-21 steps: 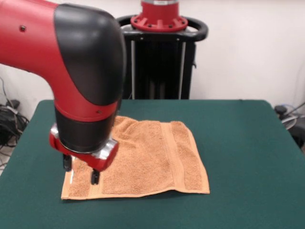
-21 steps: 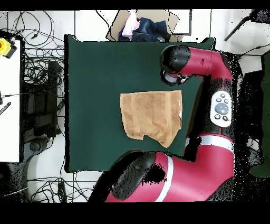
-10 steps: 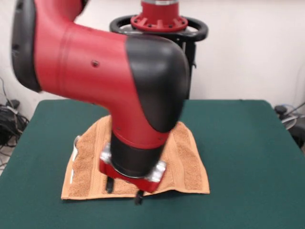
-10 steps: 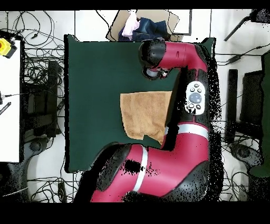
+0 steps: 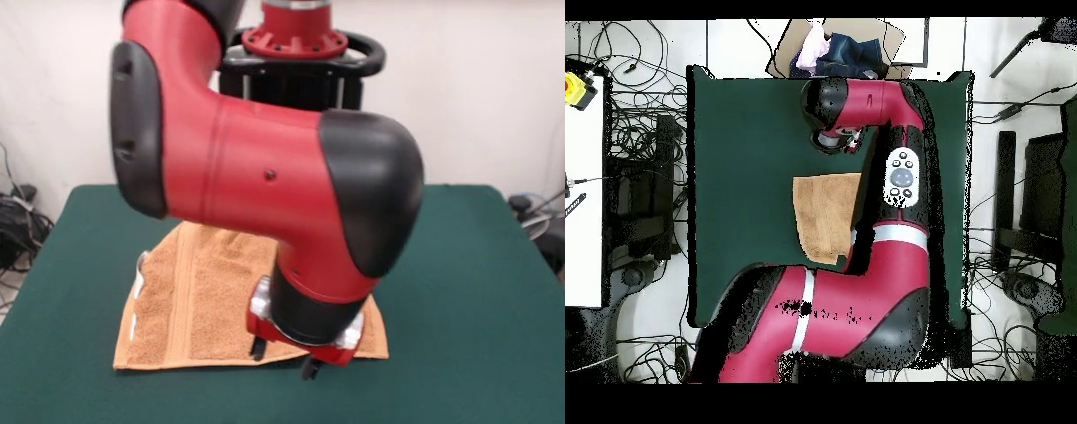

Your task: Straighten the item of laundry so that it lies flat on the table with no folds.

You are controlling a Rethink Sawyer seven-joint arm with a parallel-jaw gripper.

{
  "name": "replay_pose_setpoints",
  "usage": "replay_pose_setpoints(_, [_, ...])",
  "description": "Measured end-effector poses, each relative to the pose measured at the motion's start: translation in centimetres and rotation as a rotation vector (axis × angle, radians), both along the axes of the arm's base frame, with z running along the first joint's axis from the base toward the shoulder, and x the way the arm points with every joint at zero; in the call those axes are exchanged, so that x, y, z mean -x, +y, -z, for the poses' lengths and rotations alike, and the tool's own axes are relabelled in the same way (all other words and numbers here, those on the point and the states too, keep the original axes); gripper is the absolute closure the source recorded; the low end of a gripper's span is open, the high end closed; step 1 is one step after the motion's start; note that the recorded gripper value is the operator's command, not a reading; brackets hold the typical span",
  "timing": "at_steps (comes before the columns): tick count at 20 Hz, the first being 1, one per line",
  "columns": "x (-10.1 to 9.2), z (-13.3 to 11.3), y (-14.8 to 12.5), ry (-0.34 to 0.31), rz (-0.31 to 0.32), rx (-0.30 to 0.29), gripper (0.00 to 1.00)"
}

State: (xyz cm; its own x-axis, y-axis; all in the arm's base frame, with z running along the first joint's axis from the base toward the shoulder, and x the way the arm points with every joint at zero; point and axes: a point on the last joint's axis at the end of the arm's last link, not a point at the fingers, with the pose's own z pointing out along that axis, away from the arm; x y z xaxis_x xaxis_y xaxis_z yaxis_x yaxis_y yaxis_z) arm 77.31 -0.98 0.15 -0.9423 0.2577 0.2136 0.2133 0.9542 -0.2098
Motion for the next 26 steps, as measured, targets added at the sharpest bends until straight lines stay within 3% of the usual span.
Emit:
replay_pose_setpoints(14, [1.2,2.2,6.9,0.033,-0.06,-0.03,0.0])
replay_pose_setpoints(20, [1.4,2.2,8.7,0.043,-0.069,-0.04,0.0])
replay_pose_setpoints(26, [2.2,1.6,10.7,0.099,-0.055,-0.05,0.0])
